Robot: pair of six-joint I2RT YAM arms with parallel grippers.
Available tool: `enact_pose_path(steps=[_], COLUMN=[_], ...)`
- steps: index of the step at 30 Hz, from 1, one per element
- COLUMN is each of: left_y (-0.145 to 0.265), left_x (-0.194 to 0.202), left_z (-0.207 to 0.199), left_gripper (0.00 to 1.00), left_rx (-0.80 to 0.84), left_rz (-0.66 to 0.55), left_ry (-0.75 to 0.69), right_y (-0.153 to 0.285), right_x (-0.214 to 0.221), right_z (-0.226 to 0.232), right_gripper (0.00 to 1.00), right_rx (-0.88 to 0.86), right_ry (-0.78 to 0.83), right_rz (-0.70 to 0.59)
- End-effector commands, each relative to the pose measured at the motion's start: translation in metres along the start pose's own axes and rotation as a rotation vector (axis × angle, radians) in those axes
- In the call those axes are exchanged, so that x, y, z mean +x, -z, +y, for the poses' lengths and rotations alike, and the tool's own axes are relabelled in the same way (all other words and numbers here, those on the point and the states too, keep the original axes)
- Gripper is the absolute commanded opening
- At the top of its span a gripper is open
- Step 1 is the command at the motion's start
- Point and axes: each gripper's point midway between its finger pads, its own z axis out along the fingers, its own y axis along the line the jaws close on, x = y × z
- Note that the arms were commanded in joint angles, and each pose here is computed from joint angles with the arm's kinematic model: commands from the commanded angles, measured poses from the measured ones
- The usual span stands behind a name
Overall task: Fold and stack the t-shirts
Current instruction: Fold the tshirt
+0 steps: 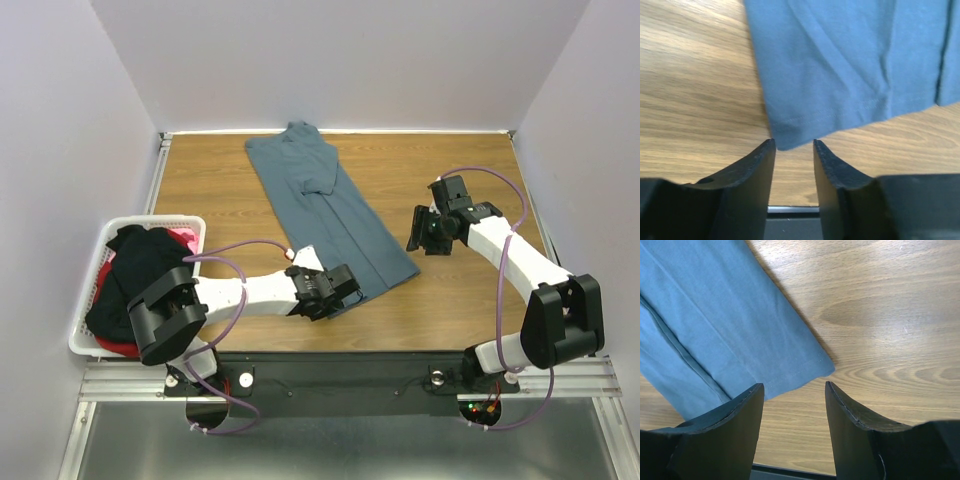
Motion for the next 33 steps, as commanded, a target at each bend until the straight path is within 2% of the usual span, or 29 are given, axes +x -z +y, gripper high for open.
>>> enact_pose_path(steps=[1, 14, 22, 25, 29, 31, 32, 33], left_y=[-0.005, -0.022, -0.026, -0.029, -0.034, -0.034, -0.035, -0.033], left_x=[-0.01, 0.004, 0.018, 0.024, 0.032, 0.034, 0.033, 0.032], left_z=[0.016, 0.023, 0.029, 0.038, 0.049, 0.056, 0.059, 0.06], left_gripper=[0.46, 0.46, 0.45, 0.4, 0.28, 0.17, 0.17, 0.1], left_rx=[-0.068, -0.129, -0.14, -0.155, -0.168, -0.175, -0.181, -0.177], left_rz=[-0.041, 0.017, 0.087, 0.111, 0.143, 0.149, 0.149, 0.145], left_ry=[-0.013, -0.079, -0.164, -0.19, -0.228, -0.248, -0.249, -0.252], right_y=[0.005, 0.001, -0.007, -0.012, -0.021, -0.026, -0.029, -0.03], right_x=[-0.015, -0.013, -0.02, -0.021, -0.018, -0.018, -0.018, -0.017], right_z=[0.002, 0.001, -0.011, -0.013, -0.015, -0.015, -0.014, -0.014], right_gripper=[0.58, 0.58, 0.58, 0.58, 0.58, 0.58, 0.58, 0.57], right_rx=[-0.006, 0.0, 0.076, 0.093, 0.11, 0.112, 0.112, 0.11], right_ry=[0.009, 0.018, 0.003, -0.004, -0.015, -0.019, -0.019, -0.019], right_rz=[-0.067, -0.054, -0.067, -0.06, -0.046, -0.037, -0.03, -0.024])
